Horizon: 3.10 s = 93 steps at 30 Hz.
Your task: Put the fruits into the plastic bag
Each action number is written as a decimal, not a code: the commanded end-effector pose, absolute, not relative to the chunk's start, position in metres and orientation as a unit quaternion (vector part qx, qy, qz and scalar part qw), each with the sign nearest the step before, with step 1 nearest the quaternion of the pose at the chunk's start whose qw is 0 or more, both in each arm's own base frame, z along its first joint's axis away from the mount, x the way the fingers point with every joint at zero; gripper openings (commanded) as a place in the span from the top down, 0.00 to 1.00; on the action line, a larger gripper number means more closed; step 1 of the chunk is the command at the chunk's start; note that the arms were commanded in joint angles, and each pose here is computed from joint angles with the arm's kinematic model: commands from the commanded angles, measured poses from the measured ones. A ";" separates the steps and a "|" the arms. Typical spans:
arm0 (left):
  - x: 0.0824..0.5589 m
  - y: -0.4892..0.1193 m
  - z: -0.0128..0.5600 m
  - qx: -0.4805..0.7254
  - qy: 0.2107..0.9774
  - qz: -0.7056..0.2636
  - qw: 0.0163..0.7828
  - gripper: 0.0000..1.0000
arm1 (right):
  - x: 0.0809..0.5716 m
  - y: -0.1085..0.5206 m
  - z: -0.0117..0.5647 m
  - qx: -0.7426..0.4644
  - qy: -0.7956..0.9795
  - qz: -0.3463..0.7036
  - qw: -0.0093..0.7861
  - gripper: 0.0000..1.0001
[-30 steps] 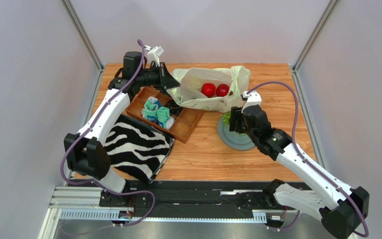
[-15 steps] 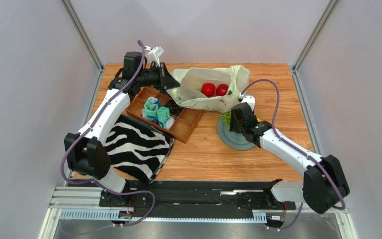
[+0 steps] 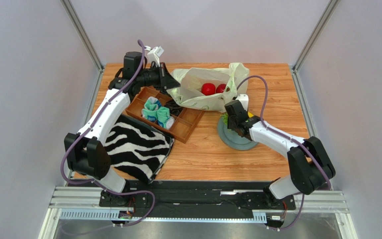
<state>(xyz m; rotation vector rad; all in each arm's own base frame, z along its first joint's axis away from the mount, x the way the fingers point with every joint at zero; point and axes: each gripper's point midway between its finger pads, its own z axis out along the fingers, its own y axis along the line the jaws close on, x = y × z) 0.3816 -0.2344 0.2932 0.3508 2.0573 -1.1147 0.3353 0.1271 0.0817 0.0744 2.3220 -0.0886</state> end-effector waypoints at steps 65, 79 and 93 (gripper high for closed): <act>0.384 -0.235 0.300 0.142 0.796 -0.443 0.388 1.00 | 0.355 0.126 0.078 -0.001 0.902 -0.150 0.406 0.92; 0.382 -0.235 0.301 0.143 0.794 -0.445 0.388 1.00 | 0.319 0.146 0.159 -0.016 0.884 -0.044 0.465 1.00; 0.383 -0.235 0.302 0.142 0.794 -0.446 0.389 1.00 | 0.278 0.186 0.256 -0.097 0.827 0.164 0.528 1.00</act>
